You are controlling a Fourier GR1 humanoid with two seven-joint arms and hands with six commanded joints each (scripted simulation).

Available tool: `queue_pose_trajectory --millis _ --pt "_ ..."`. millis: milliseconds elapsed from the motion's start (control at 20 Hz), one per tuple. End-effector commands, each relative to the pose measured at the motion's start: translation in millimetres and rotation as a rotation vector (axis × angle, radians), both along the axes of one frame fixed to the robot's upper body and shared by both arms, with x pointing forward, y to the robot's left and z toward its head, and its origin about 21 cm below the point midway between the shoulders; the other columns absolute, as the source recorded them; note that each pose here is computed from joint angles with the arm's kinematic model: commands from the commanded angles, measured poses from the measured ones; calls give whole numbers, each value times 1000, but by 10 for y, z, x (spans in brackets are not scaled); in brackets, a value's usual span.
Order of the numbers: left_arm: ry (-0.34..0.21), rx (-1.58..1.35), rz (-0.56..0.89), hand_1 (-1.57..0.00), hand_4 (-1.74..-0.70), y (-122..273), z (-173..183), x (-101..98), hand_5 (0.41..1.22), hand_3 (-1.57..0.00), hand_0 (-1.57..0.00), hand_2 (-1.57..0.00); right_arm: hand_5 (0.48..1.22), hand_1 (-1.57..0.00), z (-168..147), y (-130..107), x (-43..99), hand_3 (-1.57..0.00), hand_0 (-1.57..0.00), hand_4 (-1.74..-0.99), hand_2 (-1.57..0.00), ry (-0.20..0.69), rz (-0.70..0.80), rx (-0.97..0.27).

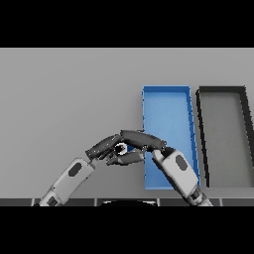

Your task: Pick up the blue pipe and place it into the blue bin.

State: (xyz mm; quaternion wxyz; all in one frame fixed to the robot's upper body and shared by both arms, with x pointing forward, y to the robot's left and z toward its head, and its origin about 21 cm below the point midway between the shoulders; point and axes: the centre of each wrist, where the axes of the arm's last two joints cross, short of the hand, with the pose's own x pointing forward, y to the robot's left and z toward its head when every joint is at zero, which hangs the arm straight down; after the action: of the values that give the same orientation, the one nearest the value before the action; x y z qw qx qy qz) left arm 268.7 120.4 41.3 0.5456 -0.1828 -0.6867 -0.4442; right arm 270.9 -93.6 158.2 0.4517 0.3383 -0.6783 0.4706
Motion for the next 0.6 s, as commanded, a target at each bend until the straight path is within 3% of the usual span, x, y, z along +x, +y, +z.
queue_pose_trajectory --millis 0,350,450,550 --pt "4 4 7 -74 -889 -3 14 0 664 -72 -79 -66 1218 -1569 -6 23 17 -1568 -1569 -1495 -1569 -2 -6 -5" --pt "62 8 38 -15 -896 20 20 31 562 -14 -16 -13 1220 -1571 63 -58 31 -1570 -1571 -1489 -1571 35 -11 40" --pt "85 20 46 -9 -901 14 -26 -10 548 -9 -10 -8 1221 -1571 119 -52 78 -1571 -1571 -1491 -1571 104 -20 49" --pt "99 24 46 -5 -911 22 -21 -26 534 -5 -6 -5 1221 -1571 277 -79 88 -1571 -1571 -1581 -1571 142 -1 72"
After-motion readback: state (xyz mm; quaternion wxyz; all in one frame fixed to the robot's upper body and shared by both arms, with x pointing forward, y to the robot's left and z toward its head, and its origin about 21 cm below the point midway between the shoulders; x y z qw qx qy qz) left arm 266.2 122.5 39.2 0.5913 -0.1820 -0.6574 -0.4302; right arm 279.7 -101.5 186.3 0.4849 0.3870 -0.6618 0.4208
